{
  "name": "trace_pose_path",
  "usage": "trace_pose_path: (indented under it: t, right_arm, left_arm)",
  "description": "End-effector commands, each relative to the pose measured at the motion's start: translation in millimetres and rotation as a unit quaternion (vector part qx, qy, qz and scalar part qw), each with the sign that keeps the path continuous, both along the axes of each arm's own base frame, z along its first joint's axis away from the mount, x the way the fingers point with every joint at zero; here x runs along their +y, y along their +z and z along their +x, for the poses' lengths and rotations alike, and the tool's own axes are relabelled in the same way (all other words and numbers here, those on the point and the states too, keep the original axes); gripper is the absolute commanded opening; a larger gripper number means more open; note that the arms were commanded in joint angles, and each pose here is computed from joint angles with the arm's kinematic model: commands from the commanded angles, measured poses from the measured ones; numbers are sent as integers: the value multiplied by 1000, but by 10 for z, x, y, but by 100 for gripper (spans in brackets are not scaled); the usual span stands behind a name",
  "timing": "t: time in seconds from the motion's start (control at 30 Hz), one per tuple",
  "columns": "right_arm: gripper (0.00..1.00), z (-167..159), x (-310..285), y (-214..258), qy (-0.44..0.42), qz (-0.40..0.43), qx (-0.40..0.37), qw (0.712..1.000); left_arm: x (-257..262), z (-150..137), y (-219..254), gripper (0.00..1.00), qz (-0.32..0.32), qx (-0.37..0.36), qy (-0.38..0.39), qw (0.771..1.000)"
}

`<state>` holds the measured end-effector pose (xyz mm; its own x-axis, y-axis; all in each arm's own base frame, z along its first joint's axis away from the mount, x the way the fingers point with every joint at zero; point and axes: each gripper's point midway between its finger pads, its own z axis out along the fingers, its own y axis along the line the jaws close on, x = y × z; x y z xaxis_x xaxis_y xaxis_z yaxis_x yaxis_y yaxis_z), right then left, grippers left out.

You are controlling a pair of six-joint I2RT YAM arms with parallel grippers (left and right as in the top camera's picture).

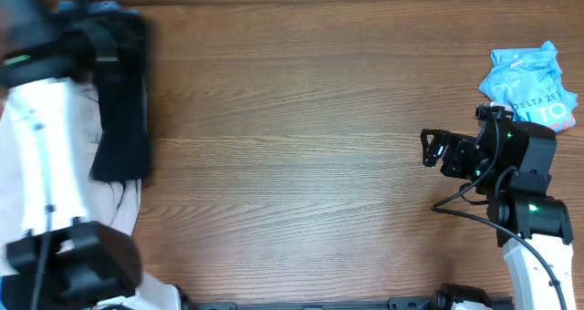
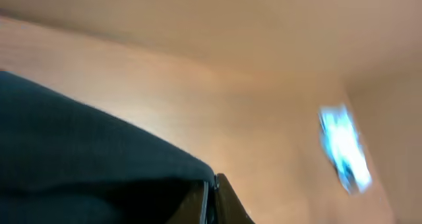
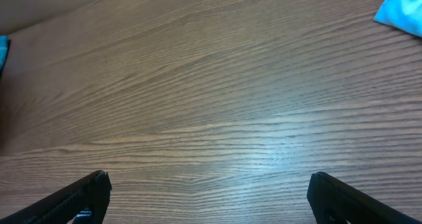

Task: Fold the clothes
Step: 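Reach the left gripper to the black t-shirt on the clothes stack and grasp it, then pull the black t-shirt off the stack to the table center with left gripper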

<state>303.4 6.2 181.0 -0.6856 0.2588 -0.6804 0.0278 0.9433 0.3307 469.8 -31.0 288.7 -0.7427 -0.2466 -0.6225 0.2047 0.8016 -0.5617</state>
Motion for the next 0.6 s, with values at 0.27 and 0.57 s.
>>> trace_pose_path:
  t: [0.27, 0.57]
  right_arm:
    - [100, 44, -11, 123, -2, -2, -15, 1000]
    - [100, 47, -12, 126, -2, -2, -16, 1000]
  left_arm:
    - [-1614, -867, -1531, 4, 277, 190, -213, 918]
    - [-1861, -1353, -1573, 4, 251, 213, -343, 880]
